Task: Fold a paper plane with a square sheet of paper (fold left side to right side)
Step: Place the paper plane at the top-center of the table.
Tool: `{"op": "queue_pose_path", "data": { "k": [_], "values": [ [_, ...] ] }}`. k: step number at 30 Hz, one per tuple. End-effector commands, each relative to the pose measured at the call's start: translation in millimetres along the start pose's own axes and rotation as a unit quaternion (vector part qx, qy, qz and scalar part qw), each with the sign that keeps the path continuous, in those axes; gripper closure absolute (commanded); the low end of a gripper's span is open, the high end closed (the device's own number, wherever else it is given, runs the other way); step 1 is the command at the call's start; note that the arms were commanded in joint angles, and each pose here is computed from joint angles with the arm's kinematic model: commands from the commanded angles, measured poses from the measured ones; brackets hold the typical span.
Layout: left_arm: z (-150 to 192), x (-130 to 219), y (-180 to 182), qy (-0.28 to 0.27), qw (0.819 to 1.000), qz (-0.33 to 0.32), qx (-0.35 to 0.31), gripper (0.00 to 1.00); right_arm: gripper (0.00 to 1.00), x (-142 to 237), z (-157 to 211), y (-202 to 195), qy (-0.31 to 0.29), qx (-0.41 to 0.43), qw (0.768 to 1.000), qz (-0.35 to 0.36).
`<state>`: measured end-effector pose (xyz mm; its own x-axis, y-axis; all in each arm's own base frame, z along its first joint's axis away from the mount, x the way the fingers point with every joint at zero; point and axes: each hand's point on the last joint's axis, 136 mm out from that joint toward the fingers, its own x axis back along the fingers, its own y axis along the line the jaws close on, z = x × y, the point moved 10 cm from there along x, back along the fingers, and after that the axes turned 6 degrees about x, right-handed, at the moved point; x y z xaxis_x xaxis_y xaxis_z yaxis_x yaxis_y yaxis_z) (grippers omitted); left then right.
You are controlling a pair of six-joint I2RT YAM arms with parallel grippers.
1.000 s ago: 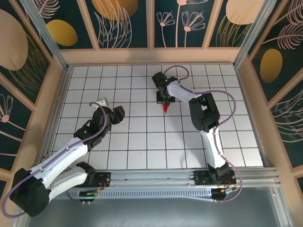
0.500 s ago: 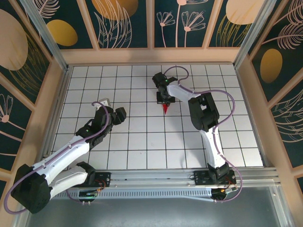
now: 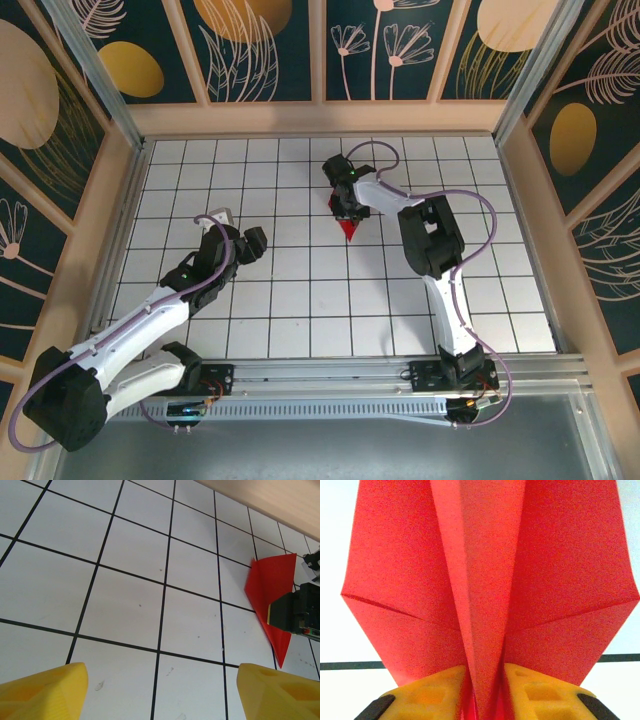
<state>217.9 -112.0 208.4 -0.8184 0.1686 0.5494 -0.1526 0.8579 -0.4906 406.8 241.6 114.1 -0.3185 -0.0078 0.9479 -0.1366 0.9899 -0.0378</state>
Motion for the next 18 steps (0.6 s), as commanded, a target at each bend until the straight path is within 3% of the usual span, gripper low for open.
{"op": "queue_pose_path", "data": {
  "k": [1,18],
  "values": [
    [-6,1,-4,-0.011,1.0,0.002,-0.001,0.22,0.7,-8,11,-7,0.019,-0.004,1.0,0.012],
    [-8,-1,-6,-0.011,1.0,0.001,-0.004,0.21,0.64,27,7,-8,-0.024,-0.004,0.999,-0.033]
  ]
}}
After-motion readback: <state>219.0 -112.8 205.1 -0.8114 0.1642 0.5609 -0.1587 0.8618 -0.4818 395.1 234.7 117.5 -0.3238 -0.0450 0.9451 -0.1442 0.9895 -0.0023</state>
